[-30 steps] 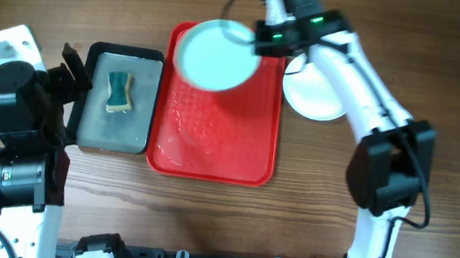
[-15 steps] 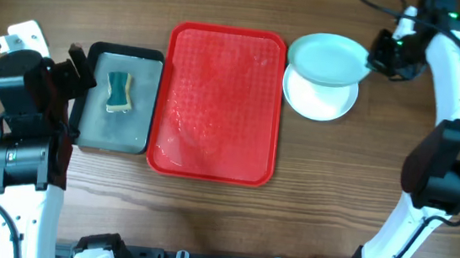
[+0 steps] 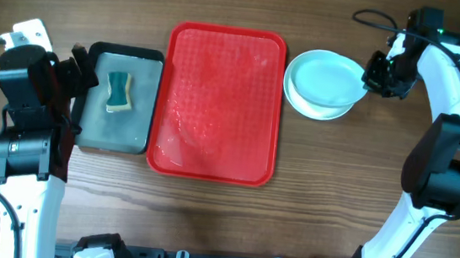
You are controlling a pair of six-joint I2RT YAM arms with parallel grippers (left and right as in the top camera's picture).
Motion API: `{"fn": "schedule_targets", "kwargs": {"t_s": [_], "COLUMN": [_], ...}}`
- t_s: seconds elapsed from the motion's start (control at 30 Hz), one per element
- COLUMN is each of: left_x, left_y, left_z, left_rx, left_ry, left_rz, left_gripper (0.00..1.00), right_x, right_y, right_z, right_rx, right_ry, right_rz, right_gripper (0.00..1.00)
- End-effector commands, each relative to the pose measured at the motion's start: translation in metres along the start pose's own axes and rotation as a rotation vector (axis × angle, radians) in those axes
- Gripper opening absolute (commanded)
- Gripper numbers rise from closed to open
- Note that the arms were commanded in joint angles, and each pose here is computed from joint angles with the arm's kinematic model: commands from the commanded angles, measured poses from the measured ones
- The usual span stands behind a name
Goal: Clean dirty plates on tray and stack at the side
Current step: 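Lower the light blue plate onto the plate stack with the right gripper, then open the right gripper and release the plate on the stack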
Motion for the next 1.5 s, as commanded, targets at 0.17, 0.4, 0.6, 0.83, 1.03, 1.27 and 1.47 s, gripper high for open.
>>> {"fn": "schedule_targets", "kwargs": {"t_s": [0.17, 0.4, 0.6, 0.83, 1.03, 1.27, 1.47], "left_x": [-0.003, -0.003, -0.003, -0.003, -0.003, -0.003, -0.003], "left_y": [0.001, 0.001, 0.001, 0.001, 0.001, 0.001, 0.001], "left_z": [0.005, 0.005, 0.005, 0.005, 0.005, 0.005, 0.005], "left_rx": [-0.011, -0.010, -0.010, -0.010, -0.010, -0.010, -0.010], "left_ry": [0.014, 0.014, 0.014, 0.014, 0.014, 0.014, 0.014], "left_rz": [-0.014, -0.014, -0.014, -0.014, -0.014, -0.014, -0.014], "left_gripper": [1.00, 1.00, 1.00, 1.00, 1.00, 1.00, 1.00], "right_x": [0.012, 0.015, 0.030, 0.039, 0.063, 0.096, 0.110], "right_y": [0.007, 0.008, 0.009, 0.007, 0.003, -0.003, -0.005], "right_z": [-0.002, -0.004, -0.011, -0.019, -0.033, -0.047, -0.052], "right_rx": [-0.030, -0.022, 0.019, 0.053, 0.087, 0.098, 0.096], "right_ry": [0.045, 0.066, 0.143, 0.162, 0.219, 0.306, 0.336], "right_rz": [0.019, 0.047, 0.183, 0.185, 0.187, 0.196, 0.203], "right_gripper": [0.20, 0.34, 0.41, 0.24, 0.04, 0.64, 1.00]}}
Point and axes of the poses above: each gripper's point midway between its finger pads, its own y axis back along the fingers, its own x axis along the line the jaws close on, z = x × y, the point moved 6 cm from there along y, back along the fingers, and after that the axes turned 1 degree about y, right-handed, at the moved point
